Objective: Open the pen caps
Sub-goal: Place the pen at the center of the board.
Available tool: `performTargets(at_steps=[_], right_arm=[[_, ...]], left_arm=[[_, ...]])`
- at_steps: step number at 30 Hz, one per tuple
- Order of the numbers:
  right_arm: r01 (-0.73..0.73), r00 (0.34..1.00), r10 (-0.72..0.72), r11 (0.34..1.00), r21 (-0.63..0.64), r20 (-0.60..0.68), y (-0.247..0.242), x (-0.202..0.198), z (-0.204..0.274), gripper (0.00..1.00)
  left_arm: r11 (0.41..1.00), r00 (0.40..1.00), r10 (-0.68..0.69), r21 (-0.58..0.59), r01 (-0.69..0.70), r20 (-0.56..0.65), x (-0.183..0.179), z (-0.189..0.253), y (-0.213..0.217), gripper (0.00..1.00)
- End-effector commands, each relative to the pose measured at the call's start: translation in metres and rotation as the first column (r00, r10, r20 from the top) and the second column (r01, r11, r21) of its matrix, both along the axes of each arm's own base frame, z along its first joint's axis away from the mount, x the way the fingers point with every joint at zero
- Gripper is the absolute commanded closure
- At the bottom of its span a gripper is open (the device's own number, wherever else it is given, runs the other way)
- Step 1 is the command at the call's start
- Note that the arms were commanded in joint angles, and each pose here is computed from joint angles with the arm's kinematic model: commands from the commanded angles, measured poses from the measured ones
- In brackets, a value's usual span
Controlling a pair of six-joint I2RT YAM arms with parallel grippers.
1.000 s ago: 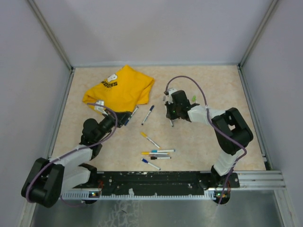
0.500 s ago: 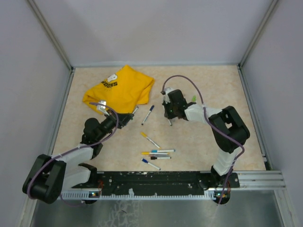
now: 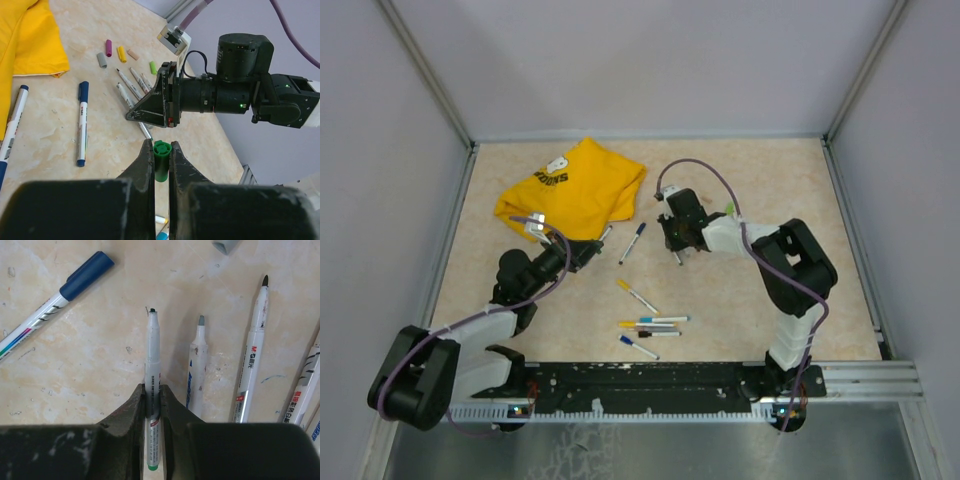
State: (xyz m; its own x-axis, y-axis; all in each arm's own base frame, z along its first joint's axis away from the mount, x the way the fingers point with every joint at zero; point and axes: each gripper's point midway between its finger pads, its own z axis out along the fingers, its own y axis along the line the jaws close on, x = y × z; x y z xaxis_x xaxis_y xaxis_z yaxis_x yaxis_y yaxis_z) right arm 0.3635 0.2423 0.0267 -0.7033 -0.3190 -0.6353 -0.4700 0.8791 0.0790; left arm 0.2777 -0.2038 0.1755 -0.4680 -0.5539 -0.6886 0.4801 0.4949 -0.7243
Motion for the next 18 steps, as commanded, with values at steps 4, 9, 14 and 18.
performTargets(at_steps=[4, 9, 14, 18], right_arm=[[-0.005, 1.000, 0.005, 0.999, -0.043, -0.003, -0.0013, 0.0041, -0.0042, 0.80], [-0.014, 1.000, 0.014, 0.999, -0.039, -0.006, -0.0002, 0.0036, -0.0046, 0.75], [-0.018, 1.000, 0.018, 0.999, -0.040, -0.006, -0.0002, 0.0033, -0.0041, 0.74], [-0.034, 0.999, 0.034, 0.999, -0.039, 0.017, 0.0001, 0.0042, 0.0006, 0.73]], left_arm=[[0.999, 0.999, -0.018, -0.026, 0.019, 0.043, -0.0020, 0.0148, -0.0017, 1.00], [1.000, 0.999, -0.013, -0.026, 0.014, 0.042, -0.0024, 0.0153, -0.0009, 1.00], [0.999, 0.999, -0.019, -0.032, 0.020, 0.044, -0.0037, 0.0176, -0.0014, 1.00], [1.000, 0.999, -0.018, -0.025, 0.019, 0.042, -0.0036, 0.0174, -0.0012, 1.00]])
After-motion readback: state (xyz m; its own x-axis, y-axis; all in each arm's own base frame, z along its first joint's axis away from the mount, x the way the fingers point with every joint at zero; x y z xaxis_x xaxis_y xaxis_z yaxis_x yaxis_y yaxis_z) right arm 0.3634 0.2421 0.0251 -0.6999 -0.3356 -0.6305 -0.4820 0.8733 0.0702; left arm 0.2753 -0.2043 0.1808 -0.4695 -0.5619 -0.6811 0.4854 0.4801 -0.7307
